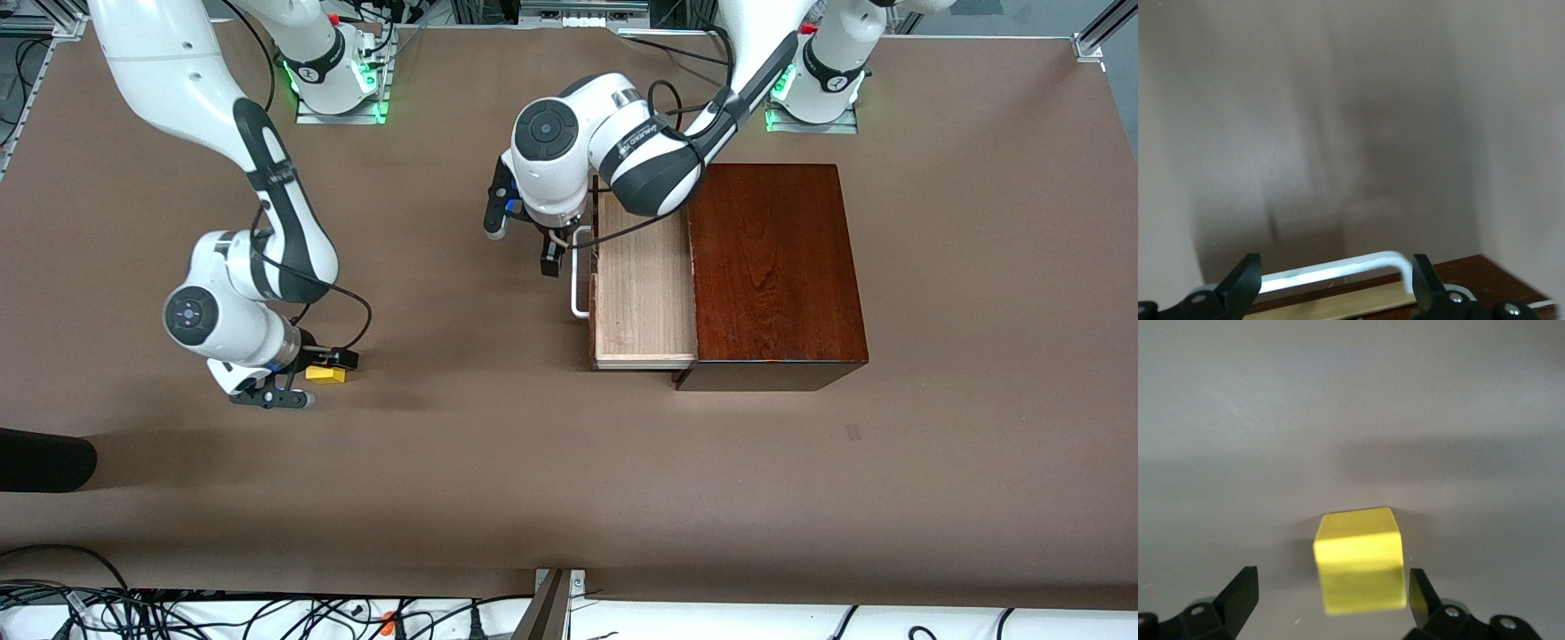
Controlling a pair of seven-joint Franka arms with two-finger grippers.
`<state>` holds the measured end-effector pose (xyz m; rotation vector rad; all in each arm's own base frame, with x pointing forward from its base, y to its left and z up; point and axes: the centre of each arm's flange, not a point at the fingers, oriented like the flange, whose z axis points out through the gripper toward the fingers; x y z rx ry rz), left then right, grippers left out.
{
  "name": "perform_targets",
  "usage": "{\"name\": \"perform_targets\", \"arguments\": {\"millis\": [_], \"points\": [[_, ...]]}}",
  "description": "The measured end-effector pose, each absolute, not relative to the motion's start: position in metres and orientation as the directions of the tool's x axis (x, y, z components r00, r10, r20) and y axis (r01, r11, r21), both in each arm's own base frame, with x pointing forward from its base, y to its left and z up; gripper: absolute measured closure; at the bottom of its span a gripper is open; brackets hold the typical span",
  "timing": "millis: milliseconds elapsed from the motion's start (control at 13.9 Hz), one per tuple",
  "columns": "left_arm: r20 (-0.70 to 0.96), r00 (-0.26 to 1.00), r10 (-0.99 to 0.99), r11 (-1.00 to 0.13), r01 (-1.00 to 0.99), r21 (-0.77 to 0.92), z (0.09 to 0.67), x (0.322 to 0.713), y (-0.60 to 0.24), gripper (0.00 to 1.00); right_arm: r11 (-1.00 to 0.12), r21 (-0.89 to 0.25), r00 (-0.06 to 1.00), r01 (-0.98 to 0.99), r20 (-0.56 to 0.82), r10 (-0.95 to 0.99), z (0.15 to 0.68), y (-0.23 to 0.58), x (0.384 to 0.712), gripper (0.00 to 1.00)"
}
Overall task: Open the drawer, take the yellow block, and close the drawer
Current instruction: 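Place the yellow block on the table with the right gripper, then push the drawer shut with the left gripper while the right gripper withdraws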
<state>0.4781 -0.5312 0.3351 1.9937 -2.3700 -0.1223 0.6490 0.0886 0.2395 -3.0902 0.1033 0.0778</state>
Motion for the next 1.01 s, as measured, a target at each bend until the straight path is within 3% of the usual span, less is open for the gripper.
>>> {"name": "perform_targets", "arguments": {"millis": [503,1006], "points": [[-0.075,-0.192,-0.978,0.187,-0.980,0.073,0.328,0.481,-0.525,0.00,-0.992,-0.098,0.996,-0.085,0.013,-0.087,0.429,0.057,0.640,0.00],[-0.122,-0.180,-0.976,0.169,-0.981,0.095,0.320,0.475,-0.523,0.00,-0.999,-0.010,0.999,-0.045,-0.010,-0.045,0.580,0.022,0.604,0.00]]}}
